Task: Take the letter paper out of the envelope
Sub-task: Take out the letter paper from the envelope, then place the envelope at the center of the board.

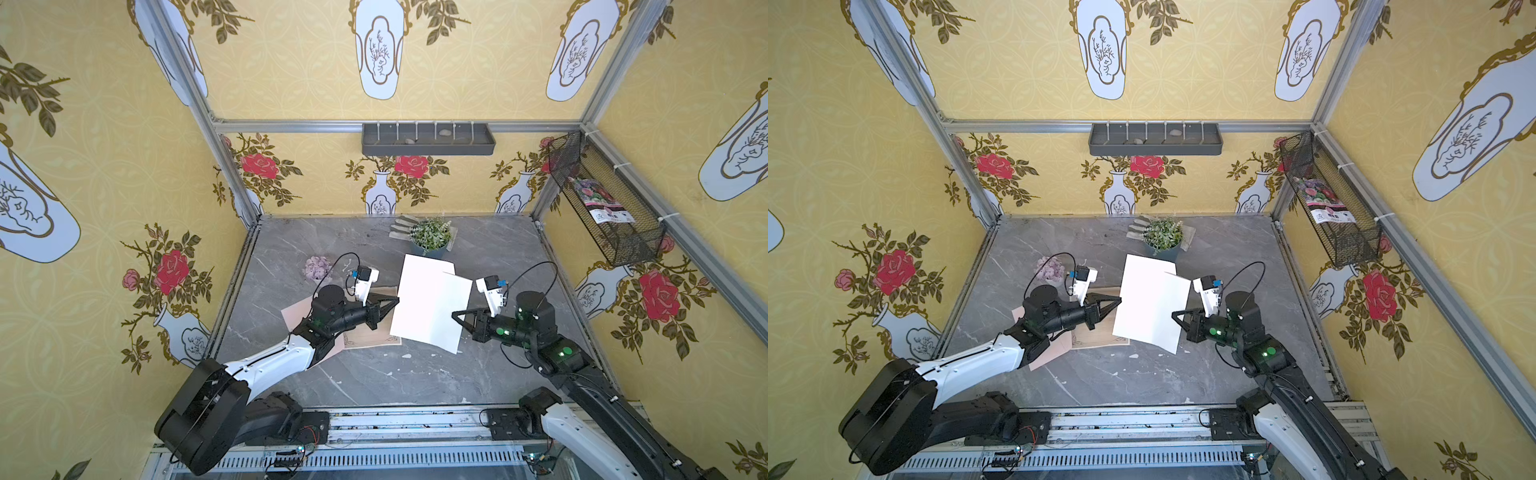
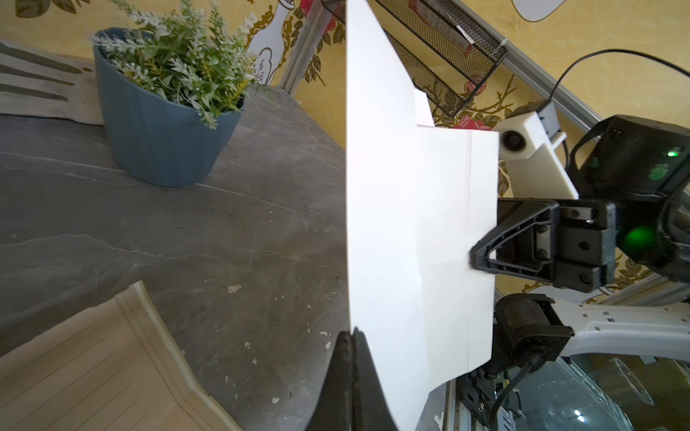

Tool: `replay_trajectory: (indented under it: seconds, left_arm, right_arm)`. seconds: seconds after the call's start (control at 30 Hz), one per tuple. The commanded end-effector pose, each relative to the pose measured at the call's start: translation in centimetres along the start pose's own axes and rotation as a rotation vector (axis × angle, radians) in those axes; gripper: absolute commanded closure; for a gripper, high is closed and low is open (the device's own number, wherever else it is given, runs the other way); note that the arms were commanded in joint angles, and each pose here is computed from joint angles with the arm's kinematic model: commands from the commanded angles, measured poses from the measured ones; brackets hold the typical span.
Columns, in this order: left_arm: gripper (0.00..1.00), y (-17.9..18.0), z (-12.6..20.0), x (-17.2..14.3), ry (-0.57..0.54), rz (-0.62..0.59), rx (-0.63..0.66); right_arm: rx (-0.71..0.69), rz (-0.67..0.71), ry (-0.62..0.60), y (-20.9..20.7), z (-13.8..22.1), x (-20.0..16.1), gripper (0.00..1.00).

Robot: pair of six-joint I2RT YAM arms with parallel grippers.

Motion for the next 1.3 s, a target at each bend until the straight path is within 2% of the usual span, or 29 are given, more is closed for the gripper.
replay_trajectory:
  seconds: [0.0,0.13,0.23,0.4,0.57,0.77,0.97,1.17,1.27]
  left_arm:
    - [1.0,1.1,0.1,-0.1,-0.012,0.015,0.072]
    - [1.0,1.8,-0.3,-0.1,0.021,0.022,0.121]
    - [1.0,2.5,-0.9,-0.3,0.054,0.037,0.159]
    - [1.0,3.4,-2.8,-0.4,0.101,0.071,0.149]
    - [1.0,3.5,-6.5,-0.1,0.139,0.1,0.132]
    - [1.0,1.8,-12.3,0.6,0.208,0.102,0.108]
    - [1.0,3.3,-16.5,1.6,0.255,0.136,0.195]
    - [1.0,5.7,-18.7,2.5,0.282,0.11,0.332]
    - [1.0,7.5,-19.4,3.0,0.3,0.145,0.364]
  right_arm:
    - [-0.164,0.011,-0.032,-1.0,1.7,0.3,1.0]
    - [-0.286,0.041,-0.119,-1.0,4.3,1.1,1.0]
    - [-0.3,0.047,-0.141,-0.8,5.0,1.3,1.0]
    - [-0.281,0.055,-0.133,-0.4,4.9,1.6,1.0]
    - [-0.259,0.065,-0.126,-0.2,4.7,1.6,1.0]
    - [-0.238,0.075,-0.123,0.1,5.1,1.1,1.0]
    - [-0.229,0.082,-0.127,0.3,5.3,0.8,1.0]
    - [-0.205,0.074,-0.109,0.2,4.7,0.5,1.0]
    - [-0.194,0.066,-0.11,0.2,4.6,0.3,1.0]
Point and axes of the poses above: each gripper's point midway between its finger pads, its own z axis back along the fingers, its own y axis along the line the jaws close on, x = y × z, the point moved 6 cm from there along z, back along the fingers, and after that the axes turned 14 degrees about z, right-handed, at the moved point
